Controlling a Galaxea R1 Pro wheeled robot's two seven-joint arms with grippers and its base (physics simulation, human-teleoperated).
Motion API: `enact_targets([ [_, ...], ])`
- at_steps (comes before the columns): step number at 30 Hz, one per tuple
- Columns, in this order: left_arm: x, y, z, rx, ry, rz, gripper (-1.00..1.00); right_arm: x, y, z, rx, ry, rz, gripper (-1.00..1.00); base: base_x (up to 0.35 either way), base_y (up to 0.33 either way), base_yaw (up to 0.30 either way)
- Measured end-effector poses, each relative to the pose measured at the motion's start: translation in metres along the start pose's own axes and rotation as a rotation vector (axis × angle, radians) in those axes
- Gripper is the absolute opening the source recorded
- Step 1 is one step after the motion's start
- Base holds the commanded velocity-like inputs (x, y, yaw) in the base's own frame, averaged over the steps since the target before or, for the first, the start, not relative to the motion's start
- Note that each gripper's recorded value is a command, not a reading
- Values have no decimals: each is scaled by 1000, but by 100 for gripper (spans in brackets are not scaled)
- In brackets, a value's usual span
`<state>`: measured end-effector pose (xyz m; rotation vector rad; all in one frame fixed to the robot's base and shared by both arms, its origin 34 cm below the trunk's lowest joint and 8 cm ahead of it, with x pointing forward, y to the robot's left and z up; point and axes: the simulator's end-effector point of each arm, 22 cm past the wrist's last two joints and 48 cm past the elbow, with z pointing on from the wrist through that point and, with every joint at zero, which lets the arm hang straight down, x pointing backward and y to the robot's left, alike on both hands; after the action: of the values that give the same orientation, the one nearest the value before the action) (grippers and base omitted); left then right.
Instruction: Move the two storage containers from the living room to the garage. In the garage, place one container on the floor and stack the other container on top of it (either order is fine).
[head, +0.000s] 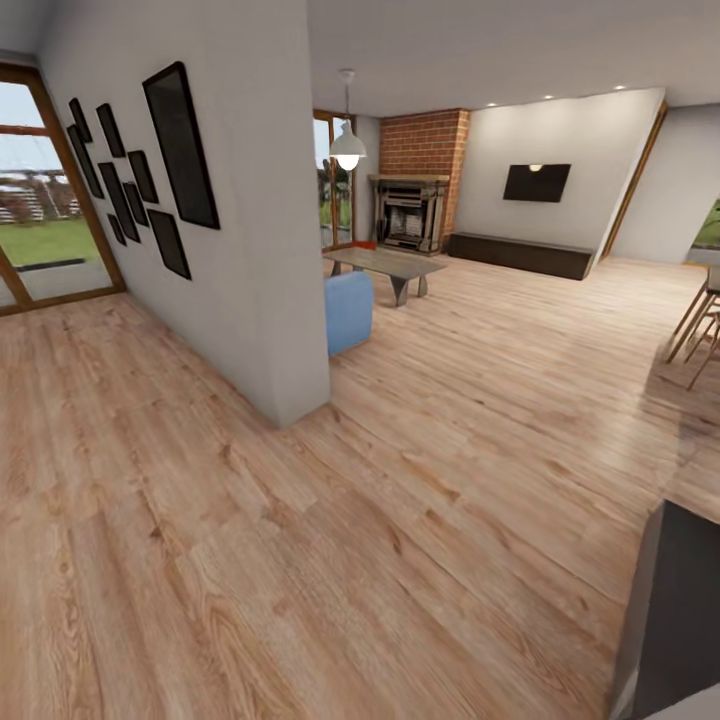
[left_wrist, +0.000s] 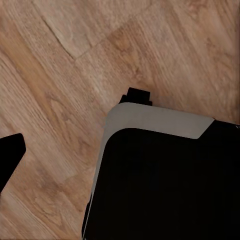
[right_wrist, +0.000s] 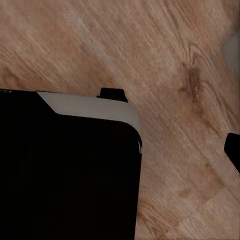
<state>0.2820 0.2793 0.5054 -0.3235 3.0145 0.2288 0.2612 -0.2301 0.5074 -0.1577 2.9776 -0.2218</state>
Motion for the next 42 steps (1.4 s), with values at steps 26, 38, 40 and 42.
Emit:
enact_targets([
  [26,0,0,0,1,1,0,100,1,0,0,0,3,4,100,322,0,-181],
  [38,1,0,0,2,5,1,100,0,0,0,0,2,4,100,322,0,-213],
  [40,1,0,0,2,5,1,100,1,0,0,0,3,4,100,322,0,-214],
  [42,1,0,0,2,5,1,100,1,0,0,0,2,4,100,322,0,-229],
])
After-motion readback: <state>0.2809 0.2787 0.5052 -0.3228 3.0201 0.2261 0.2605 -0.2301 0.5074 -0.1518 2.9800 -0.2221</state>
